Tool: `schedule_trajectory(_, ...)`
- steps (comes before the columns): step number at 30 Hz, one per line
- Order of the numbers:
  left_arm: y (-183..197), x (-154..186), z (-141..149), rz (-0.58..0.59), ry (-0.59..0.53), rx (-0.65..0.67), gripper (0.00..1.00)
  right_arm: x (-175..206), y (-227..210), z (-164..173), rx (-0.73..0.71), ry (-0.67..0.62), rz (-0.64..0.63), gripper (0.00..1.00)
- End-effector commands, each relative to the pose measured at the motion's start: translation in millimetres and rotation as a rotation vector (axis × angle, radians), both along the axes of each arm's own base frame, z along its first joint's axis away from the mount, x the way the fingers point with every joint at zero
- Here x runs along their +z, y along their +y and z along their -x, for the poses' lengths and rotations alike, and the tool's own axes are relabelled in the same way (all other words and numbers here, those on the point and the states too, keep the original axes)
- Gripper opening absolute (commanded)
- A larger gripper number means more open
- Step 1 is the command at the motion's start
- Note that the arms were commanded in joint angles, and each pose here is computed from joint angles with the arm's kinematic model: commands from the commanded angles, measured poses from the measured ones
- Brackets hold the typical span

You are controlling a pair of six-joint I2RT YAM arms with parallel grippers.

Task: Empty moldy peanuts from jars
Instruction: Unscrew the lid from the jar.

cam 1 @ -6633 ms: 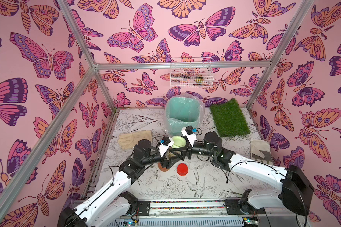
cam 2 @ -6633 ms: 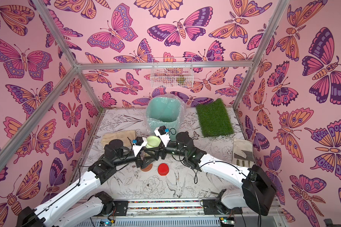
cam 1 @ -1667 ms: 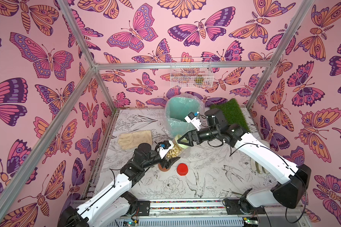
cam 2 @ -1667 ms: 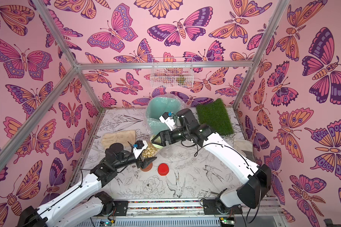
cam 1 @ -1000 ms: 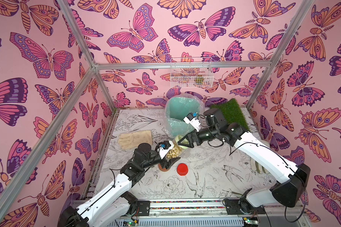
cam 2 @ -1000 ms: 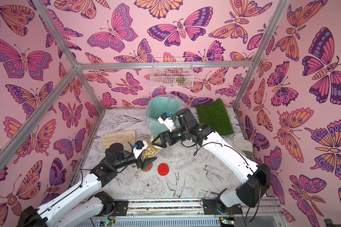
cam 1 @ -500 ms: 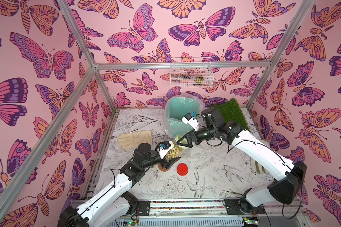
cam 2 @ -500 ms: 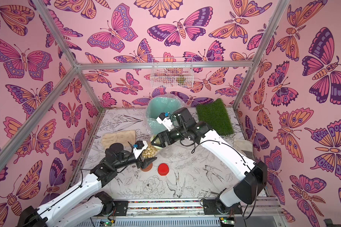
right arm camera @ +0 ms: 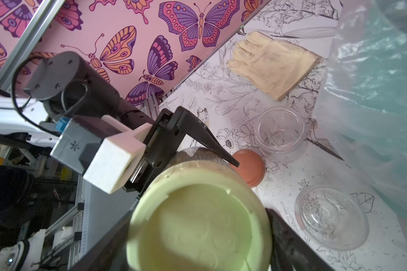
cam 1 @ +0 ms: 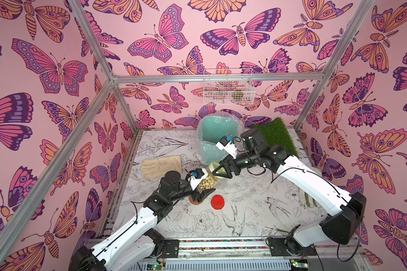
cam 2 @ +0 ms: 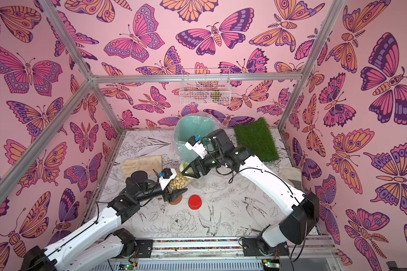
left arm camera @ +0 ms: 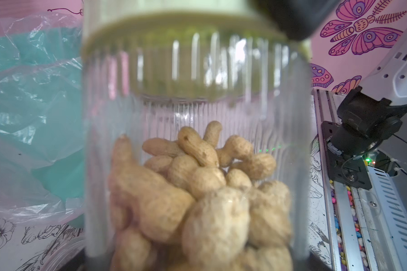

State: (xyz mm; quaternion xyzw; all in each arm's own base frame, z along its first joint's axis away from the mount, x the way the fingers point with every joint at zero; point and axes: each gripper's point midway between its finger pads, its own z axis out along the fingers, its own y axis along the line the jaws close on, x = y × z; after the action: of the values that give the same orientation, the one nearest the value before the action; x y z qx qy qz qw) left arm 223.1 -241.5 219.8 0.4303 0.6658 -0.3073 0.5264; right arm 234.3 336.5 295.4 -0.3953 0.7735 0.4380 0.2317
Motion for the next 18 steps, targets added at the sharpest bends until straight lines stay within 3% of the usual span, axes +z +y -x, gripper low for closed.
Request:
schedule_trajectory(1,-4.2,43.2,1.4,0.091,-0.096,-0.031,0.00,11.3,-5.4,16.9,0.179,-0.192,-0.063,0.67)
schedule_trajectory(8,-5.7,42.3,4.5,0.092,-0.078,-0.054,0.00,4.5,-12.0,14.6,0.303,-0.425,-0.087,0.67)
schedule_trajectory(12,-6.9,42.4,5.0,0.094,-0.071,-0.065,0.00,-0.1,-15.4,13.2,0.347,-0.446,-0.066,0.80)
schedule_trajectory(16,-7.1,41.4,3.6,0.091,-0.070,-0.063,0.00,6.9,-10.6,8.9,0.307,-0.400,-0.094,0.99)
schedule_trajectory(18,-7.5,42.0,3.2,0.094,-0.073,-0.063,0.00,14.4,-7.2,11.6,0.303,-0.362,-0.136,0.99)
